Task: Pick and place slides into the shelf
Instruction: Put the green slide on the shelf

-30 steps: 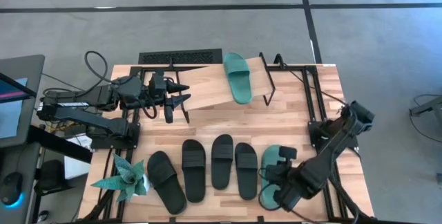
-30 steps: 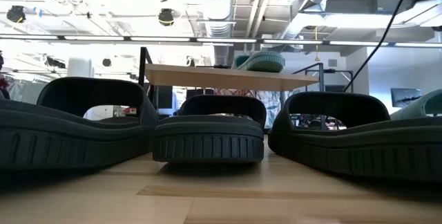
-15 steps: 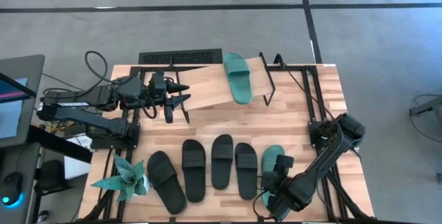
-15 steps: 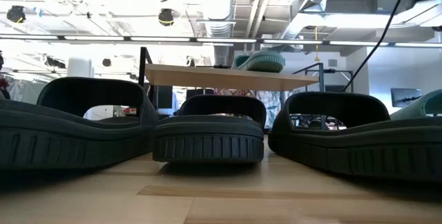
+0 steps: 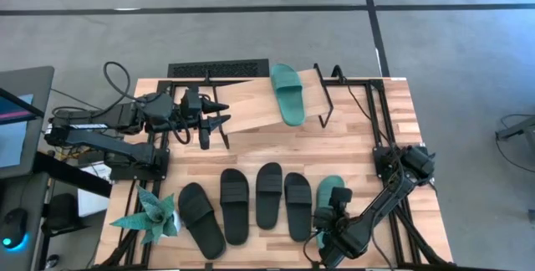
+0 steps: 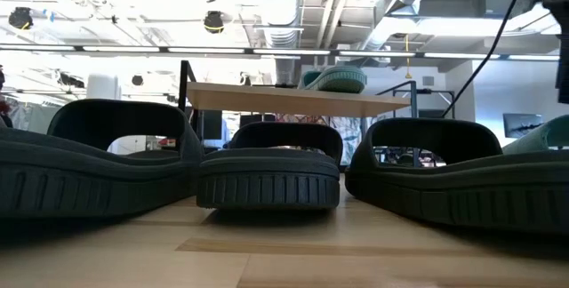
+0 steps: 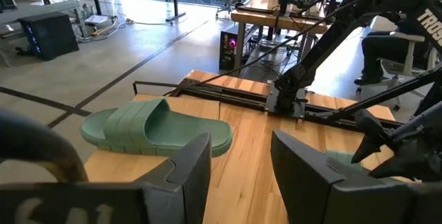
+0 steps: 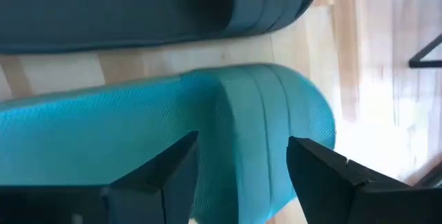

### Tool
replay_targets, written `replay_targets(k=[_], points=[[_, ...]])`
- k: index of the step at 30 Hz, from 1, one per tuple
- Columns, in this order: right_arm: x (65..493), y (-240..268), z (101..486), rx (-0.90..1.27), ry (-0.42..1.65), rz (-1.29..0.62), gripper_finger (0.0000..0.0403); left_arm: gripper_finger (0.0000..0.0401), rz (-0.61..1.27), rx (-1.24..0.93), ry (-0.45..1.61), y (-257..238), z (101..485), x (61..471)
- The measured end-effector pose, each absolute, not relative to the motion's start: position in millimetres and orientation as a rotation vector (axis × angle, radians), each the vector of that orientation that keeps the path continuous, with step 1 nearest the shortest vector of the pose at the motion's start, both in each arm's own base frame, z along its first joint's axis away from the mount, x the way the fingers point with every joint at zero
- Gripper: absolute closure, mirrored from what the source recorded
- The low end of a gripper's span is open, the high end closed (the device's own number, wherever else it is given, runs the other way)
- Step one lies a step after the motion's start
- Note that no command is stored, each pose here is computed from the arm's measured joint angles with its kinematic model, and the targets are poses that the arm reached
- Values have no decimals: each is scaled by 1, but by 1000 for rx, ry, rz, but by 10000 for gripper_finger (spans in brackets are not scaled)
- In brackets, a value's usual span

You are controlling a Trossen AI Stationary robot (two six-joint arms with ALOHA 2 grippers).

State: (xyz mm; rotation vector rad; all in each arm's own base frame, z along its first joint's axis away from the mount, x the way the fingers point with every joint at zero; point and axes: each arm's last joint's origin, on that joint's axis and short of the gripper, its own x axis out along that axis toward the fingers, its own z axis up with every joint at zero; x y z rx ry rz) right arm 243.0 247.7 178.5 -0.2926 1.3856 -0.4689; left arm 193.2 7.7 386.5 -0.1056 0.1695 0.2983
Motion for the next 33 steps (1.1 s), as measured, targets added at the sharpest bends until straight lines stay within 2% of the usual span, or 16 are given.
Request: replay_targets(k=[9, 16, 26, 33], points=[[241, 225, 158, -304, 1491, -543, 268, 262, 299, -105, 169, 8, 387, 193], [240, 225, 167, -318, 1447, -515, 389, 262, 299, -105, 169, 8, 387, 193], [223, 216, 201, -282, 1374, -613, 397, 262, 301, -96, 170, 8, 387, 193], [210, 200, 236, -284, 1323, -606, 400, 262, 301, -91, 170, 8, 387, 193]])
